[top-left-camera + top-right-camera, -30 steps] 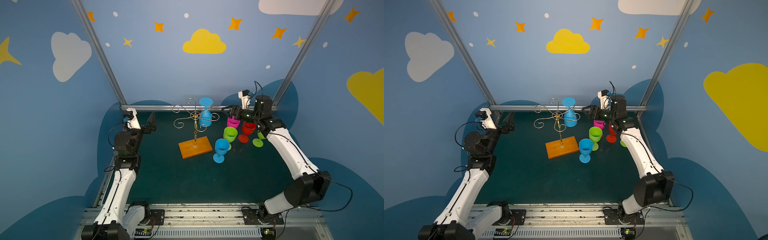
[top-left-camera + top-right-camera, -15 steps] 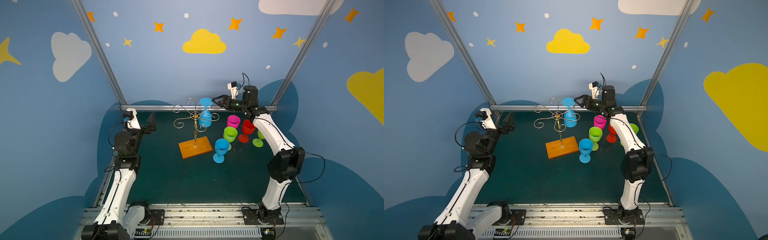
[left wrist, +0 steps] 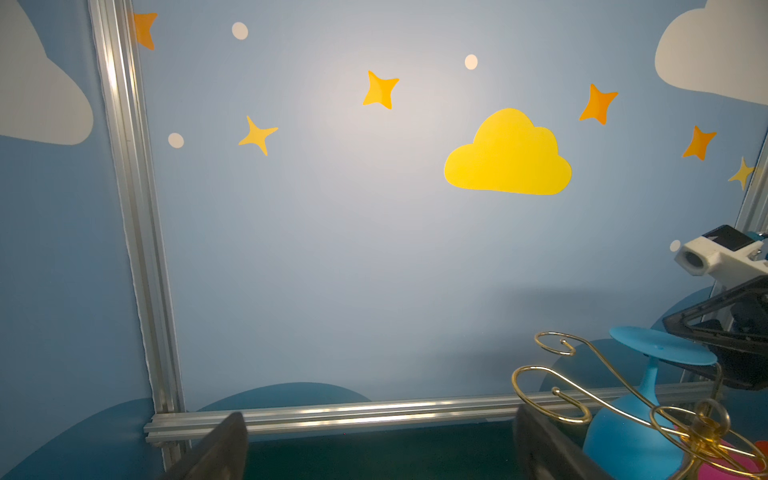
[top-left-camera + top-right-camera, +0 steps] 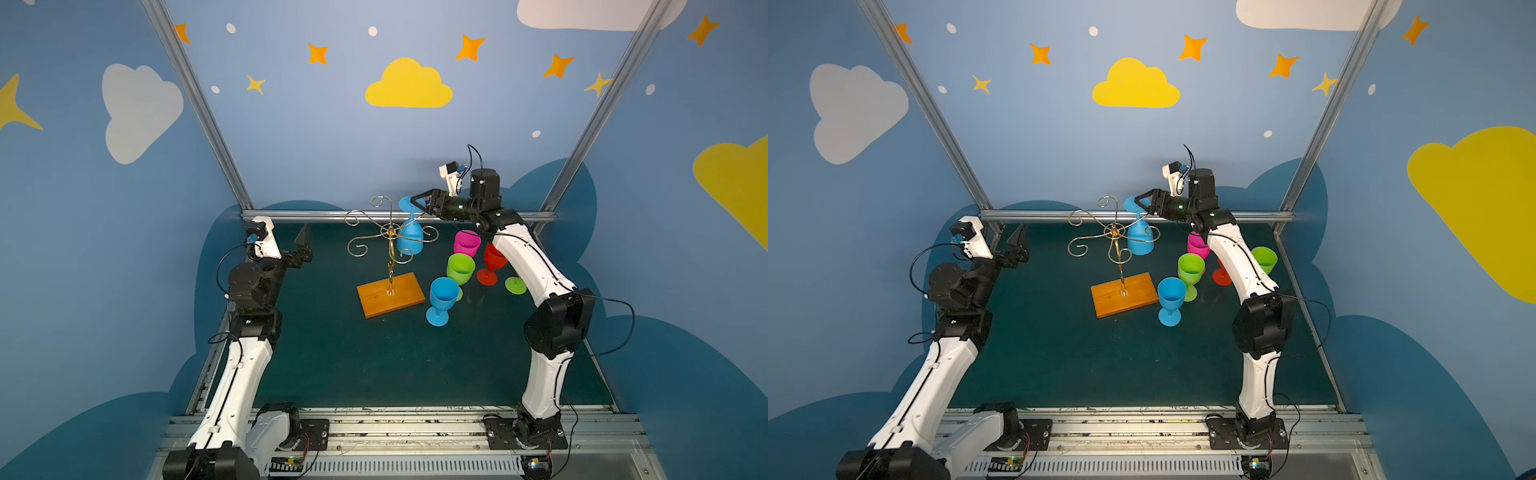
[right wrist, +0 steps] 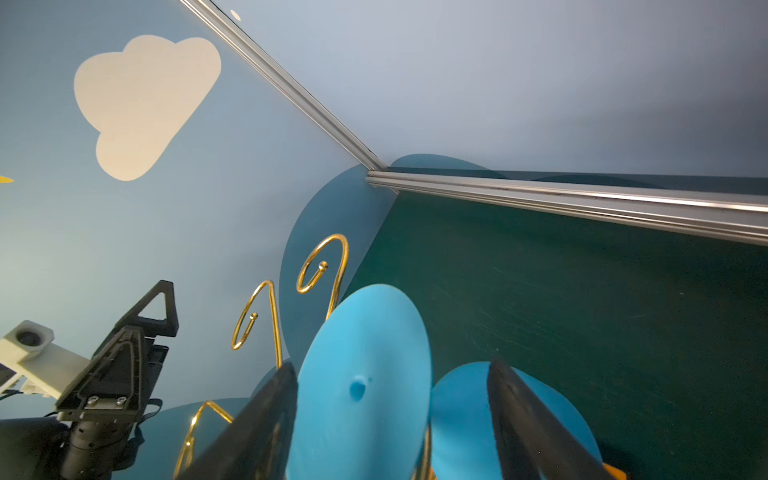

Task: Take the wine glass off the wine glass rack
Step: 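Reach the right gripper to the second blue glass hanging on the rack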

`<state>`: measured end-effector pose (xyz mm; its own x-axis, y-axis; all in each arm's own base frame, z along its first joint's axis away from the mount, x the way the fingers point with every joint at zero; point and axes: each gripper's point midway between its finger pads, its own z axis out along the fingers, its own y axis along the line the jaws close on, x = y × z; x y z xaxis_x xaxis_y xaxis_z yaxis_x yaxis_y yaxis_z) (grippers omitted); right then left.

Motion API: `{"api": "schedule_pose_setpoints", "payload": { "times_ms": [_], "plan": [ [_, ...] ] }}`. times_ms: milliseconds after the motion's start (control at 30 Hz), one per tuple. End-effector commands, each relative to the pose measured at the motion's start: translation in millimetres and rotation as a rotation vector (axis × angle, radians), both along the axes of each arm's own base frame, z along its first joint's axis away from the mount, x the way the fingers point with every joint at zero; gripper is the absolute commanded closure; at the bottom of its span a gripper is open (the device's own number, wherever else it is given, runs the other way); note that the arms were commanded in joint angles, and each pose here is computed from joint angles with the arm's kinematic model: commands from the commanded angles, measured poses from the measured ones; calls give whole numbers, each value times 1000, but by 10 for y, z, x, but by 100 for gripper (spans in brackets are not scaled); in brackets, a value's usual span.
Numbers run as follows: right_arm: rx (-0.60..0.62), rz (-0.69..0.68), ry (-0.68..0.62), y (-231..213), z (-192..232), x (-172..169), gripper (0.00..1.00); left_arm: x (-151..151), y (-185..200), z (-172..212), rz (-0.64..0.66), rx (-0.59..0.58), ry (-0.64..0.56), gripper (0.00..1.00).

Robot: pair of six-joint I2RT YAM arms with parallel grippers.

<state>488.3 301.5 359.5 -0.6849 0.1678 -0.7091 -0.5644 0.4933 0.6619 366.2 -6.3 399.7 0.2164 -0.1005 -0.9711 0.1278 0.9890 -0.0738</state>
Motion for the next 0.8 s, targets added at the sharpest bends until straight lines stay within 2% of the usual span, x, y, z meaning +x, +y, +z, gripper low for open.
{"api": "schedule_pose_setpoints", "payload": {
  "times_ms": [0, 433, 767],
  "plan": [
    [-16, -15, 4, -11, -30, 49, 34, -40, 31, 27, 16, 6, -12, 2],
    [-21, -33, 12, -101, -49, 20, 54, -52, 36, 44, 19, 4, -17, 2],
    [-5, -44, 19, -177, -19, 41, 59, -55, 41, 46, 22, 5, -17, 2]
  ]
}}
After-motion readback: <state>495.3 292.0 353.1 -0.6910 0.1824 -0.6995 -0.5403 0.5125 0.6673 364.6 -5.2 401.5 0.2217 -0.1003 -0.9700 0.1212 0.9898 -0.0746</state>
